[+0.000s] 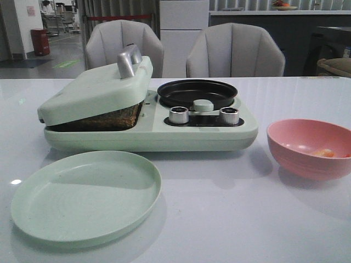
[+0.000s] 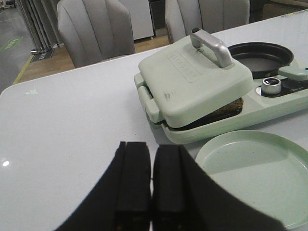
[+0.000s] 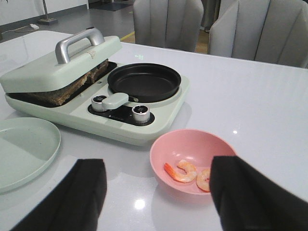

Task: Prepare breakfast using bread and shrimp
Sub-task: 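Release the lid handle and withdraw the left gripper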

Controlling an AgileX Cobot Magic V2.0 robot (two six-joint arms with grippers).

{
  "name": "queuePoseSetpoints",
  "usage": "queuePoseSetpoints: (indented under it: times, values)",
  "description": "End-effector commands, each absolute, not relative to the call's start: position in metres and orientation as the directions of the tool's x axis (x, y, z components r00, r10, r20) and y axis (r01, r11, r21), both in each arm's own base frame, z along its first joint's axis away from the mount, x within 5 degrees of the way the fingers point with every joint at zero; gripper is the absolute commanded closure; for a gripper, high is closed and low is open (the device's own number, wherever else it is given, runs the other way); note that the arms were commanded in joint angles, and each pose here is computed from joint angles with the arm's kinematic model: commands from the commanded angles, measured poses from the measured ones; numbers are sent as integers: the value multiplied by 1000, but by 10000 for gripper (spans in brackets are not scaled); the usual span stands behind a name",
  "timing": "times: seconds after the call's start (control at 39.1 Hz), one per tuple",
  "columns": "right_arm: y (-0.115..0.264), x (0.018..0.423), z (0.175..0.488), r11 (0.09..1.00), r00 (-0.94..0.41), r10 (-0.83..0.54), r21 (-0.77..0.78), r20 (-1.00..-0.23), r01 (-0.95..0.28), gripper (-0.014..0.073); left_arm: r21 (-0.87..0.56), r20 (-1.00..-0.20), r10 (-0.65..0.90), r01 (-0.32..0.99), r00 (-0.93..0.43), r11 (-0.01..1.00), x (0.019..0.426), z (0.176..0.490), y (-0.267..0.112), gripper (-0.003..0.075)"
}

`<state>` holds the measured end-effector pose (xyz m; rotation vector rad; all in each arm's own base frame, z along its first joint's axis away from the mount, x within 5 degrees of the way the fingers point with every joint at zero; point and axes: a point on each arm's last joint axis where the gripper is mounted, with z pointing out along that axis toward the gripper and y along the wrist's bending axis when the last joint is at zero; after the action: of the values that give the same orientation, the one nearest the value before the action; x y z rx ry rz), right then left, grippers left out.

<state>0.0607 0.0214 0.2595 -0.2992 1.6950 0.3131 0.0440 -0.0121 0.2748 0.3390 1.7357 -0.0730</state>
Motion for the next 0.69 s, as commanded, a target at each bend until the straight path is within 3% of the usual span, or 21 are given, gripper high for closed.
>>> queuePoseSetpoints:
  times: [0.0, 0.1, 0.46, 0.67]
  values:
    - [24, 62, 284, 918, -82, 44, 72, -996, -389, 39, 125, -987, 146, 254, -62, 959, 44, 290, -12, 606]
    - [26, 70, 294, 928, -164, 66, 121, -984, -353, 39, 125, -987, 146, 254, -62, 959, 44, 290, -12, 606]
    - [53, 128, 332, 955, -371, -29, 83, -928, -283, 39, 126, -988, 145, 253, -58, 959, 44, 291, -12, 606]
    - [63, 166, 351, 971, -427, -5, 98, -904, -218, 41, 126, -988, 144, 253, -56, 959, 44, 291, -12, 606]
